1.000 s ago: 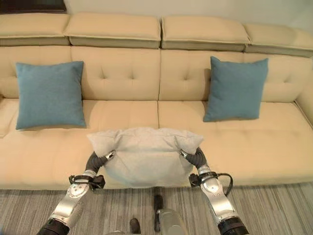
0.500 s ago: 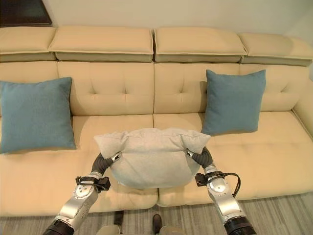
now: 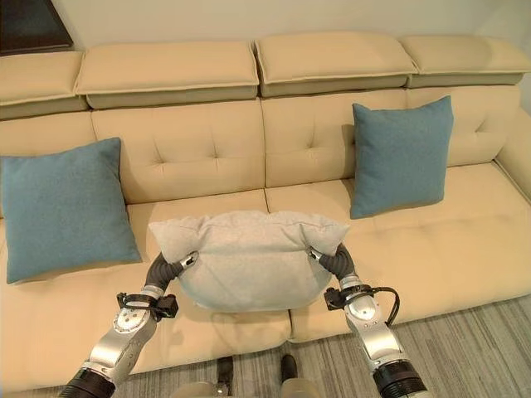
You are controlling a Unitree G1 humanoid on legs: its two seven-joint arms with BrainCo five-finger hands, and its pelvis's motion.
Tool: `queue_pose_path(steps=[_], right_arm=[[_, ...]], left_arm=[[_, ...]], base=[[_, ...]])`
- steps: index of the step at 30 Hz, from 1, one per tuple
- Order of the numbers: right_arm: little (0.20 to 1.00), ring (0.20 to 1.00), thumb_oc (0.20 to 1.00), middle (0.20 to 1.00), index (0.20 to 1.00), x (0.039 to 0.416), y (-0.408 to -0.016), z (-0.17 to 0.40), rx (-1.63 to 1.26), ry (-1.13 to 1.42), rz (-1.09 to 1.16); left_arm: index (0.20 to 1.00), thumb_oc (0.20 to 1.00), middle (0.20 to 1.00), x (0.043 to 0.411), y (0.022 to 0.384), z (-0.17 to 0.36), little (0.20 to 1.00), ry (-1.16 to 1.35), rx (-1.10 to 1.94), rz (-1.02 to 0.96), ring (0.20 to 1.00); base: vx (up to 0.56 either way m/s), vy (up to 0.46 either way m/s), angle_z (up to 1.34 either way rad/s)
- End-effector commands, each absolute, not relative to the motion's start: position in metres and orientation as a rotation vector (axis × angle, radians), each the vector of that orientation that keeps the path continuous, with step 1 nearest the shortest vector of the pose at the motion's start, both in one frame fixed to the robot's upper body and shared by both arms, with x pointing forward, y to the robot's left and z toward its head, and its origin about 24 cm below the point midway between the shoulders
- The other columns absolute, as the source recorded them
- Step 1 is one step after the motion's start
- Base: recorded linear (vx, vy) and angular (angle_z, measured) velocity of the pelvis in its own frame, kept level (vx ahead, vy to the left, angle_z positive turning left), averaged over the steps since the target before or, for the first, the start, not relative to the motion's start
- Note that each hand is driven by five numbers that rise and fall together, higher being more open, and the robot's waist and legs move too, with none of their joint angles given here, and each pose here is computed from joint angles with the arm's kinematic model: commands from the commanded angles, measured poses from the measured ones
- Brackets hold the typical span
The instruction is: Pick up all the scattered cushions and arrange them neatly on the sofa.
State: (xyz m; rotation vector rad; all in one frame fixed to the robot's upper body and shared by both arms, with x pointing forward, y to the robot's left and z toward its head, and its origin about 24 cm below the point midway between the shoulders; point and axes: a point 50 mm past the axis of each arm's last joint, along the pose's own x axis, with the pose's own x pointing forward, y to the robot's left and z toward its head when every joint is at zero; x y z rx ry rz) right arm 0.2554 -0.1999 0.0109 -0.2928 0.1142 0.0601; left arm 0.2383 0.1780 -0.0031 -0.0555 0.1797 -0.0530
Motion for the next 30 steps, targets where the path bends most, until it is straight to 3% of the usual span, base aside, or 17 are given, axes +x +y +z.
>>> queue_pose_path(steps=[1,7,16,30], right_arm=[[0.2,0.2,0.2,0.2,0.2,0.269,-0.204,0.049,-0.269,-0.085,0.036],[0.2,0.2,0.2,0.2,0.2,0.273,-0.207,0.058,-0.287,-0.111,0.024],[0.2,0.2,0.2,0.2,0.2,0.305,-0.2,0.102,-0.358,-0.257,0.016],[0.2,0.2,0.2,0.2,0.2,0.383,-0.165,0.235,-0.385,-0.538,-0.066]], left_arm=[[0.2,0.2,0.2,0.255,0.171,0.041,0.2,-0.058,-0.086,-0.106,0.2],[0.2,0.2,0.2,0.261,0.171,0.049,0.2,-0.087,-0.081,-0.091,0.2],[0.2,0.2,0.2,0.301,0.161,0.094,0.2,-0.245,-0.045,-0.07,0.2],[0.2,0.2,0.2,0.378,0.138,0.235,0.2,-0.577,-0.019,0.017,0.2]], base=[[0.12,-0.089,0.22],[0.1,-0.061,0.23],[0.04,-0.015,0.08],[-0.1,-0.016,-0.03]])
